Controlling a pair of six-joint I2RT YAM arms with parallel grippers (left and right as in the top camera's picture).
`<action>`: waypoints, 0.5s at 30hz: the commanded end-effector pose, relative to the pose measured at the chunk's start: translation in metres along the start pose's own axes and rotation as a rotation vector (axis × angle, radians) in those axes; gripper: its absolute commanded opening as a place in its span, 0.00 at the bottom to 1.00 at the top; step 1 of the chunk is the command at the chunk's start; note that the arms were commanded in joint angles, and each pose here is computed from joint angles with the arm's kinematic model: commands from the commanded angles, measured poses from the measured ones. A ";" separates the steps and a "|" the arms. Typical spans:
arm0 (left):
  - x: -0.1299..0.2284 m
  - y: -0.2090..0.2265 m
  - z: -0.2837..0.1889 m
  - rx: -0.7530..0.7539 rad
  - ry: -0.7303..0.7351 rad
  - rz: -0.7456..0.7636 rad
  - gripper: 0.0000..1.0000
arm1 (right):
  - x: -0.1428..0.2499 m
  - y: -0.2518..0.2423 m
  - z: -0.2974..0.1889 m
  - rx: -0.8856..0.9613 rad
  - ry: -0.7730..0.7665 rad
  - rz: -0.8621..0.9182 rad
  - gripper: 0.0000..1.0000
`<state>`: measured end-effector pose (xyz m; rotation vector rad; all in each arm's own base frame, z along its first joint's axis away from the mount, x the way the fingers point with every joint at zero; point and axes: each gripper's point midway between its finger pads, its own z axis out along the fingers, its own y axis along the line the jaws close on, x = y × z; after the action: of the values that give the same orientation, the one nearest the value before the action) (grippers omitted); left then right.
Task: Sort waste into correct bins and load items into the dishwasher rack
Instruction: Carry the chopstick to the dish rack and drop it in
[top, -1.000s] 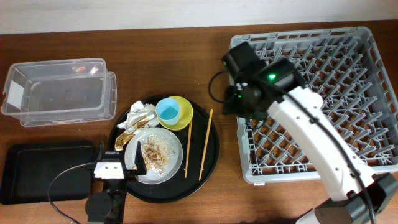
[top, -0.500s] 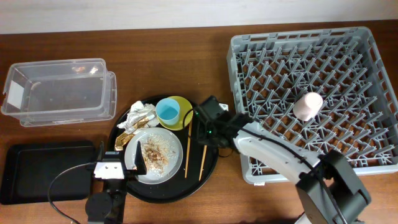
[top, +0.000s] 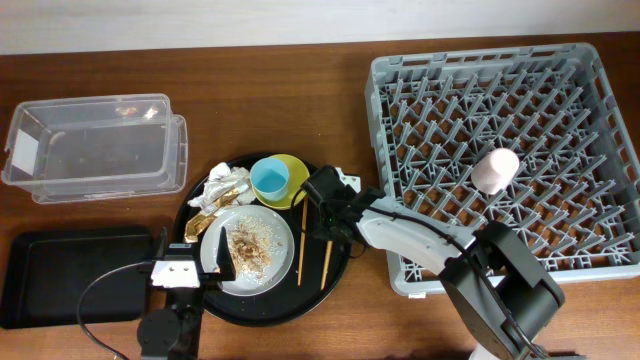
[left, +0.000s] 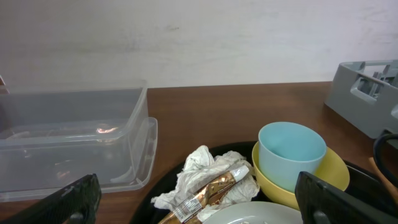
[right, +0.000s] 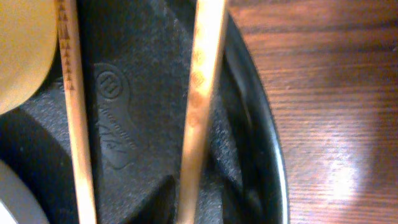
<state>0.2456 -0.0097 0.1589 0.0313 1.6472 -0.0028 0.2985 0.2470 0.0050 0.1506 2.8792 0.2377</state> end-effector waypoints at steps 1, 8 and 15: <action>0.002 -0.002 0.000 0.010 0.001 0.019 0.99 | 0.004 -0.004 0.007 0.026 0.007 -0.001 0.10; 0.002 -0.002 0.000 0.010 0.001 0.019 0.99 | -0.045 -0.010 -0.062 0.092 -0.031 0.061 0.04; 0.002 -0.002 0.000 0.010 0.001 0.019 0.99 | -0.152 -0.084 -0.169 0.084 -0.126 -0.252 0.04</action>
<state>0.2456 -0.0097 0.1592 0.0309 1.6461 -0.0031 0.3795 0.1523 0.1651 0.1125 2.8033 0.0858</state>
